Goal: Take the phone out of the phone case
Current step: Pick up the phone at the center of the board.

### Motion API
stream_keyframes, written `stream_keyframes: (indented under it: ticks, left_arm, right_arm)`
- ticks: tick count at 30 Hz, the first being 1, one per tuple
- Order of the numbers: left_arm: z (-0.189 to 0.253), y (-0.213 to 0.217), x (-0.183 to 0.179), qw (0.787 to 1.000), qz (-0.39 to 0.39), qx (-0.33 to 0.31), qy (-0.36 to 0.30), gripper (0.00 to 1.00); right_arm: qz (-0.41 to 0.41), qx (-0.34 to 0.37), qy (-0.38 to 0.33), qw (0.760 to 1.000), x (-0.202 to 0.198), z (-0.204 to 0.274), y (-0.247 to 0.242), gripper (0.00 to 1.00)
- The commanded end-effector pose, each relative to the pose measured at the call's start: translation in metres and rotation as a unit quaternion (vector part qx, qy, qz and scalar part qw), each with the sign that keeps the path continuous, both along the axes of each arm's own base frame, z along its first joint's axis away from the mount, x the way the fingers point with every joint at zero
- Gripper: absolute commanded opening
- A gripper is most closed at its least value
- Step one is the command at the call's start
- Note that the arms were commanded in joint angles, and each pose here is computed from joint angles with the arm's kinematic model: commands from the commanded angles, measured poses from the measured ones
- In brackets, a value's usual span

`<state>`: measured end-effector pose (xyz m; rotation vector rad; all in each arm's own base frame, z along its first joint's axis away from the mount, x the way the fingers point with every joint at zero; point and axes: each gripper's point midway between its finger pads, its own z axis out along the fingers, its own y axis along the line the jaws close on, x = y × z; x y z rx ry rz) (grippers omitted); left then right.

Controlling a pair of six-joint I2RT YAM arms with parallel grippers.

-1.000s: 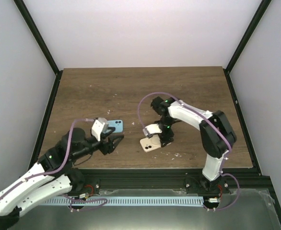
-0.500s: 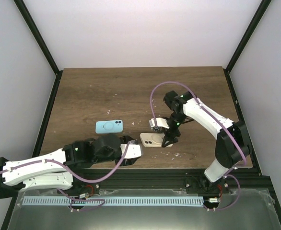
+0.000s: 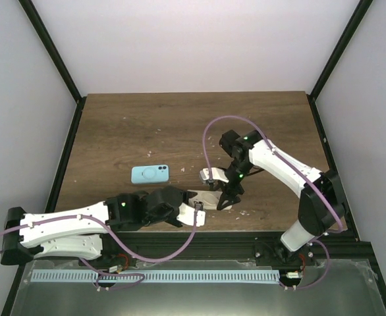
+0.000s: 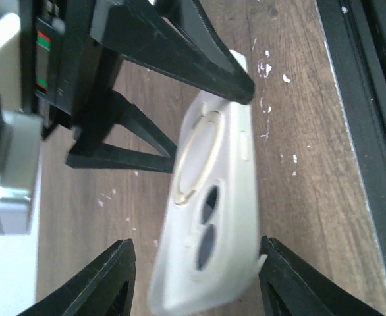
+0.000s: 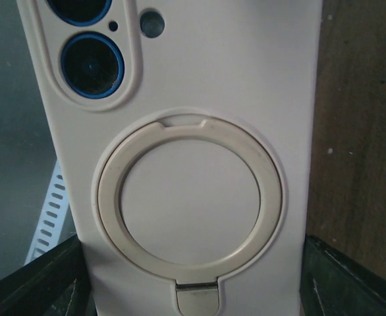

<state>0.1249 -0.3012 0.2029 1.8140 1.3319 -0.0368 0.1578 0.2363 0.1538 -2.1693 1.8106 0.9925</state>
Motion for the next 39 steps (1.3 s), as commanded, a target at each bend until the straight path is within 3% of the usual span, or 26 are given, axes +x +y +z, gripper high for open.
stream_keyframes:
  ticks: [1,11,17,20,23,27,32,36,39]
  left_arm:
    - [0.015,-0.005,0.005,0.997,-0.026,-0.003,-0.068,0.50]
    - [0.010,-0.001,0.008,0.993,-0.042,0.019,-0.109,0.25]
    - [0.009,-0.004,0.008,0.994,-0.035,0.014,-0.100,0.01]
    - [0.005,0.001,0.010,0.996,-0.016,0.019,-0.089,0.00]
    - [0.005,0.008,0.008,0.998,0.008,0.002,-0.061,0.00]
    - [0.000,0.024,0.007,0.998,0.065,-0.011,0.024,0.00]
    - [-0.011,0.052,0.021,0.983,0.145,-0.028,0.108,0.00]
    - [0.009,0.054,0.024,0.973,0.149,-0.087,0.154,0.00]
    - [0.017,0.055,0.026,0.969,0.152,-0.093,0.172,0.00]
  right_arm:
    - [0.007,0.029,0.014,0.999,-0.015,0.015,0.009,0.60]
    - [0.002,0.033,0.018,0.999,-0.017,0.023,0.015,0.60]
    - [-0.004,0.033,0.026,0.999,-0.017,0.023,0.017,0.61]
    - [-0.005,0.031,0.026,0.999,-0.017,0.022,0.017,0.69]
    - [-0.007,0.044,-0.003,0.999,-0.011,0.032,0.017,0.88]
    - [-0.022,0.076,-0.058,0.995,0.003,0.059,0.022,0.99]
    - [-0.087,0.133,-0.079,0.984,0.013,0.067,0.035,0.97]
    - [-0.127,0.157,-0.110,0.973,0.026,0.067,0.040,0.88]
    - [-0.130,0.157,-0.130,0.970,0.029,0.066,0.044,0.79]
